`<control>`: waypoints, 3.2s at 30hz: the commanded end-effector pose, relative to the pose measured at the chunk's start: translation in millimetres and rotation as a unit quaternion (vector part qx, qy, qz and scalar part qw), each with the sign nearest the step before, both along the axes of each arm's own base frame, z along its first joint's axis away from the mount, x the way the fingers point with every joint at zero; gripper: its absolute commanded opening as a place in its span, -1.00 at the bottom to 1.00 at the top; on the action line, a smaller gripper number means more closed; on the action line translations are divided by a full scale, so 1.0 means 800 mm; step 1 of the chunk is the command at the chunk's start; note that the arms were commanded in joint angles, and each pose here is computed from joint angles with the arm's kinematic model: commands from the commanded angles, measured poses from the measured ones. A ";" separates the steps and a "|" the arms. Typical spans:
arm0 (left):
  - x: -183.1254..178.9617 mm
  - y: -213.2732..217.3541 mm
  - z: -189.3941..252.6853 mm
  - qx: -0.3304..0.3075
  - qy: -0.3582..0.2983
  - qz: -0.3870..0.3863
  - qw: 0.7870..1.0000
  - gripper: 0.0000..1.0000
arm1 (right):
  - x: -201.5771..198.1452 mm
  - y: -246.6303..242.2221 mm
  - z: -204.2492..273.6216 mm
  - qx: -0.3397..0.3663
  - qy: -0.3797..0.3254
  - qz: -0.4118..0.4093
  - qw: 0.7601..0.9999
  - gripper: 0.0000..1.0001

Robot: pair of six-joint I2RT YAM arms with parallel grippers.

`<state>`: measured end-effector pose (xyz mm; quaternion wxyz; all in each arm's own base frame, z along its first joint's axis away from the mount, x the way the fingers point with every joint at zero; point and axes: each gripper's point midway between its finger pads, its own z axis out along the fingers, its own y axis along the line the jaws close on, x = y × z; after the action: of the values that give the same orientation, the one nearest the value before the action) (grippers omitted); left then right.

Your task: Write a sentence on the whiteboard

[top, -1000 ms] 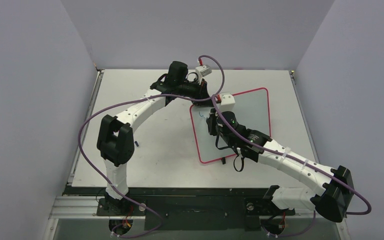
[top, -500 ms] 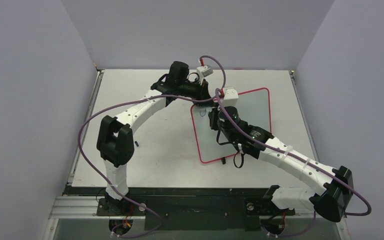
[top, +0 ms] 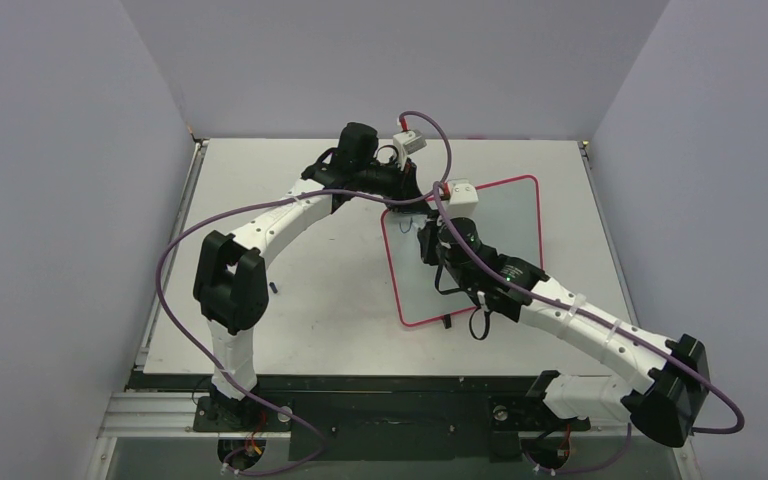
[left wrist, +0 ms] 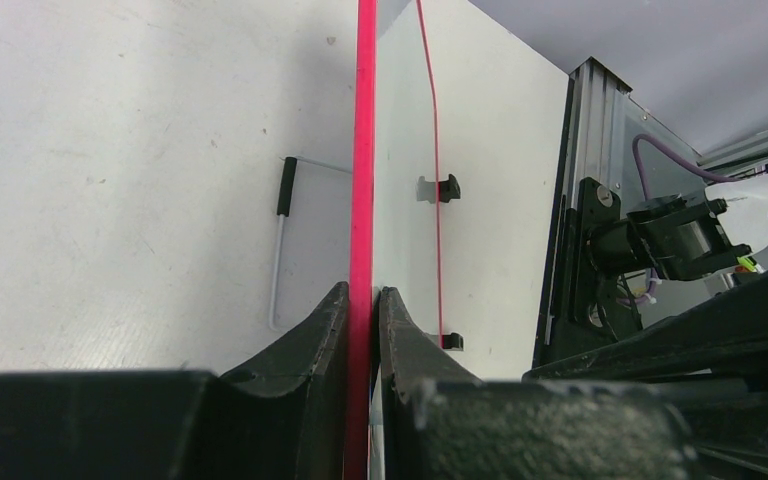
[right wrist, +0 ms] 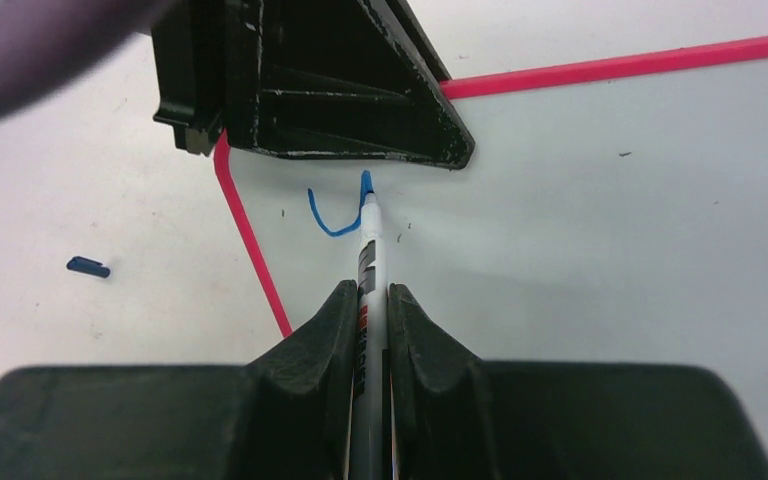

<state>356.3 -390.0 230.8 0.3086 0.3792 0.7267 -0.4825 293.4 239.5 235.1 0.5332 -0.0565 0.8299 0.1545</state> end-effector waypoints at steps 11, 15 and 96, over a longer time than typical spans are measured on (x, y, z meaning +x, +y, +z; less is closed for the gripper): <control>-0.030 -0.012 0.016 -0.006 -0.026 -0.040 0.999 -1.00 | -0.019 -0.015 -0.029 0.009 0.024 -0.003 1.000 -1.00; -0.030 -0.012 0.017 -0.006 -0.026 -0.040 0.999 -1.00 | -0.025 -0.015 -0.037 0.009 0.031 0.000 0.999 -1.00; -0.038 -0.014 0.017 -0.001 -0.029 -0.045 0.999 -1.00 | 0.013 -0.021 0.021 0.027 -0.016 -0.005 1.000 -1.00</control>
<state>353.3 -392.3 233.1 0.3118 0.3845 0.7241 -0.4802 291.3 215.1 230.8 0.5262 -0.0513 0.8333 0.1617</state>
